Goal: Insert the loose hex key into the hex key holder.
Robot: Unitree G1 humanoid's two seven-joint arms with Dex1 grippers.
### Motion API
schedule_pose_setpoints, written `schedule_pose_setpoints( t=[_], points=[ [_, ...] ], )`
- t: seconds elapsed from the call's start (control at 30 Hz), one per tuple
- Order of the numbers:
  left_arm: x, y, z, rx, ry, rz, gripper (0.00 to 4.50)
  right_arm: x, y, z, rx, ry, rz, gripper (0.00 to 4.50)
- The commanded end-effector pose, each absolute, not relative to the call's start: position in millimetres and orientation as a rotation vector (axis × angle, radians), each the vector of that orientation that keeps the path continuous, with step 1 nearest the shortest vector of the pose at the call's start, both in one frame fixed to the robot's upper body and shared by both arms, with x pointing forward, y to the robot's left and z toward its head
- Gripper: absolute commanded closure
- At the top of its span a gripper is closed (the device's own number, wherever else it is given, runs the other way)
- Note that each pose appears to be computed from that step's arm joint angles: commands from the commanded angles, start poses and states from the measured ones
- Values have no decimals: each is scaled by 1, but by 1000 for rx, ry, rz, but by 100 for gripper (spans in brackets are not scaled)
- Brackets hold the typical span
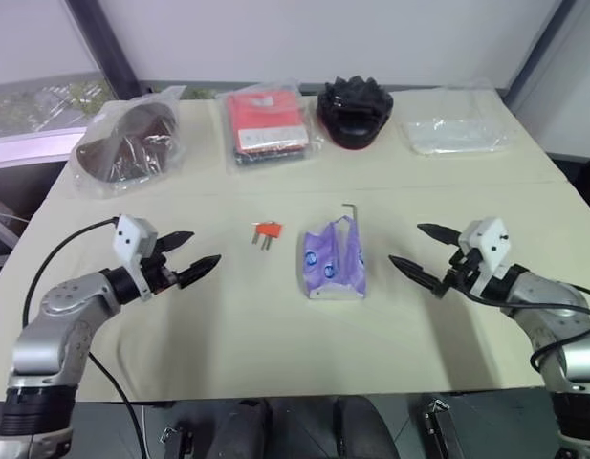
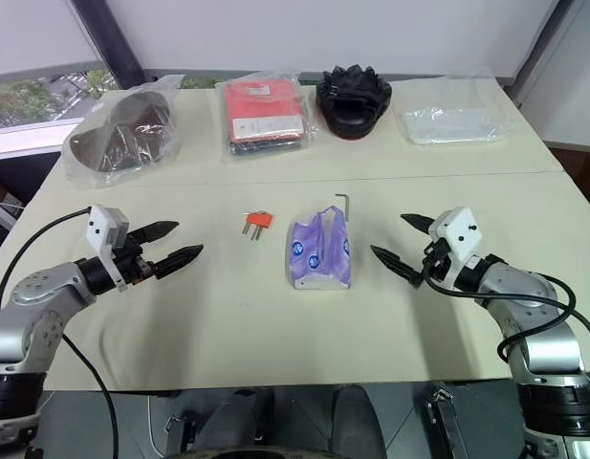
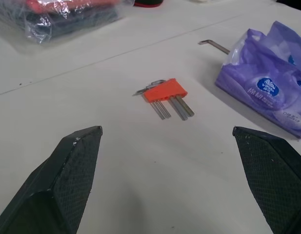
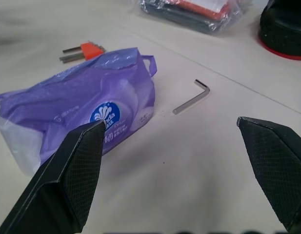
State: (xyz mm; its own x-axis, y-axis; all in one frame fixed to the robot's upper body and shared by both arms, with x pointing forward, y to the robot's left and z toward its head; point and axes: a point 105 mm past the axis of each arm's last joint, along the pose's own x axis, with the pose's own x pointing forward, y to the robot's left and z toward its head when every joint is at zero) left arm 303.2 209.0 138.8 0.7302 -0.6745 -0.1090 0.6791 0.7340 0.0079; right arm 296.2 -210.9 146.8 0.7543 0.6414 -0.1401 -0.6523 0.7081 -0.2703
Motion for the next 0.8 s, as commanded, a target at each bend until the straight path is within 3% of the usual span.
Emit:
schedule_pose_setpoints(
  t=[0.03, 0.27, 0.47, 0.8],
  points=[
    [304, 207, 158, 109, 43, -791, 1, 289, -194, 161, -408, -25, 795, 0],
    [297, 185, 170, 181, 72, -1000, 1, 270, -155, 142, -534, -7, 1001, 0],
    [292, 172, 163, 245, 117, -1104, 1, 263, -138, 130, -589, -15, 1068, 0],
    [295, 164, 153, 229, 115, -1087, 1, 282, -121, 90, -778, -41, 1059, 0]
  ],
)
